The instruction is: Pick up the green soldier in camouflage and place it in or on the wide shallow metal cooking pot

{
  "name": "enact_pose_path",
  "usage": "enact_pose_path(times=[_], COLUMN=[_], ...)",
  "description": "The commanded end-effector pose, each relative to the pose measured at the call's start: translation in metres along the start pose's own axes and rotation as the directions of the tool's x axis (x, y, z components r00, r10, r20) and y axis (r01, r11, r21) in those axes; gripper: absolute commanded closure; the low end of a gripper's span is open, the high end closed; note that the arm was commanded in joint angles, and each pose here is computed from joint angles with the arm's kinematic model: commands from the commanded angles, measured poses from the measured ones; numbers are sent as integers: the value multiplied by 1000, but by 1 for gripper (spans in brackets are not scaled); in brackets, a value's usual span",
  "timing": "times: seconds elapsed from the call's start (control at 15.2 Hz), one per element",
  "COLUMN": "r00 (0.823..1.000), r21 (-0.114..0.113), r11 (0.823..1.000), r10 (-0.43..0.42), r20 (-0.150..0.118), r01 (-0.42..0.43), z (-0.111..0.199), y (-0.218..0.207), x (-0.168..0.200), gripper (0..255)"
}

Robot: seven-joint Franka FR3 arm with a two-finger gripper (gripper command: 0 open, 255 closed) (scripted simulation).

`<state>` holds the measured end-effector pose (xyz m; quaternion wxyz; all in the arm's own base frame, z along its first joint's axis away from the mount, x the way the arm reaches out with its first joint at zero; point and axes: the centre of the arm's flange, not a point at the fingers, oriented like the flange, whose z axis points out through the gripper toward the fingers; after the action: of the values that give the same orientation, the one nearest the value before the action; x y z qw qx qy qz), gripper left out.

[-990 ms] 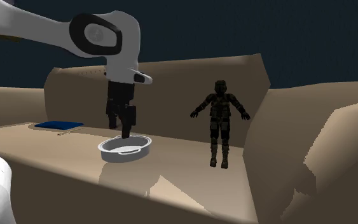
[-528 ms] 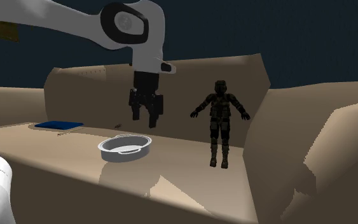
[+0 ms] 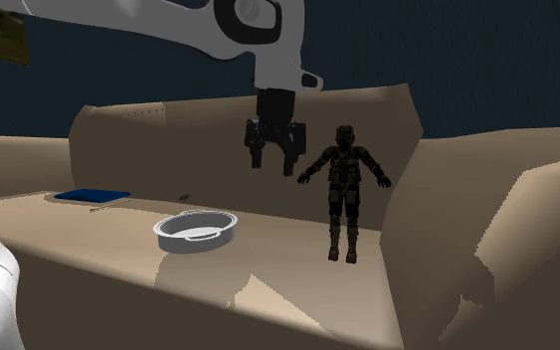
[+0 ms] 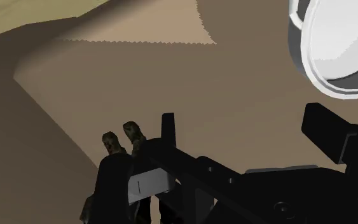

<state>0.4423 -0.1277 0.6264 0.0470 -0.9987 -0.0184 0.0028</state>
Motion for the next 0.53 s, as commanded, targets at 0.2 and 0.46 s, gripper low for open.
enact_pose_path(times=[0.2,0.46], r00=[1000,999], r21=[-15,-21], r11=[1000,1000], r10=[-14,-20], r20=[-19,-26], r01=[14,19], z=[-34,-43], y=[34,47], x=[42,60], gripper=[0,0])
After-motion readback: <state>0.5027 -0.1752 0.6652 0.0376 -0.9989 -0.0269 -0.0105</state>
